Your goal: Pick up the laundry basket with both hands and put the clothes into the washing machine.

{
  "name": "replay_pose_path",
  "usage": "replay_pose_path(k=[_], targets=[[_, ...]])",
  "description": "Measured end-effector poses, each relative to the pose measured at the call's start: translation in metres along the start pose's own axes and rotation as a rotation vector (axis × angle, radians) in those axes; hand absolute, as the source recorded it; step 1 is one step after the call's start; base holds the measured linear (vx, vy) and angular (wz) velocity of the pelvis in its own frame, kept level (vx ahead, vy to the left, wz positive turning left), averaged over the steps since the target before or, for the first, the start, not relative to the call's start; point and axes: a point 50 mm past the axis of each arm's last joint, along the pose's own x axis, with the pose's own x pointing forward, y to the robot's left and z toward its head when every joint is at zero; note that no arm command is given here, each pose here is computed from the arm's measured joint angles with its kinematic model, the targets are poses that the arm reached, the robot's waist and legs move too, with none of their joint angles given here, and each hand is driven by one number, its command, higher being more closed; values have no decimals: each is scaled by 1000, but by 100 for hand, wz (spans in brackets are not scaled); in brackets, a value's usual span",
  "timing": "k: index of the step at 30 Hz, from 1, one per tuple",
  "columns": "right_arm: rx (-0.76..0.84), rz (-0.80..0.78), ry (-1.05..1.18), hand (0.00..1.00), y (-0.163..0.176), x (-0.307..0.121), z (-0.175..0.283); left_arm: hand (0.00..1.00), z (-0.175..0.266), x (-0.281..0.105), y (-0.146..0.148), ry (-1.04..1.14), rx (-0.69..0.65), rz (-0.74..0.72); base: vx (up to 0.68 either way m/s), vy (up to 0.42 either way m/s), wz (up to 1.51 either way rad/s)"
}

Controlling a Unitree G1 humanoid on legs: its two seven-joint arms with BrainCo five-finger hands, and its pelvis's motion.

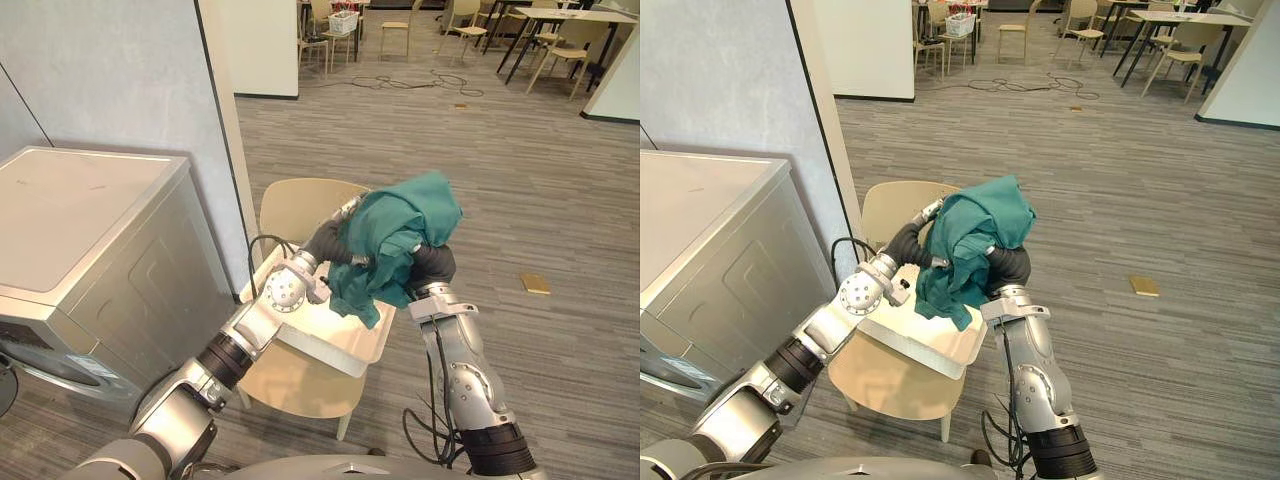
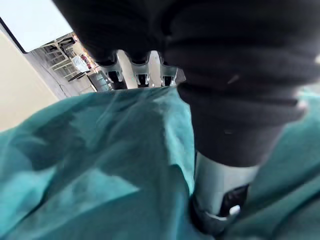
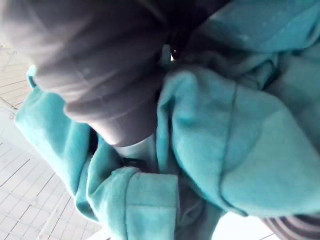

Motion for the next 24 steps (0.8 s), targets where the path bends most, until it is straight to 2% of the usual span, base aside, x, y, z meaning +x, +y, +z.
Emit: replay_pose_path(k=[11, 12, 19, 24], targets=[[9, 10, 18, 100, 3, -1, -5, 0, -7, 0, -35, 35, 48, -162, 0, 0, 0], [10, 14, 15, 100, 5, -2, -4, 100, -5, 1, -40, 30, 45, -175, 0, 0, 0], [17, 54, -34, 100, 15, -3, 6, 100, 8, 13, -41, -11, 80, -183, 0, 0, 0], [24, 74, -56, 100, 21, -3, 9, 100, 13, 16, -43, -23, 34, -129, 0, 0, 0]])
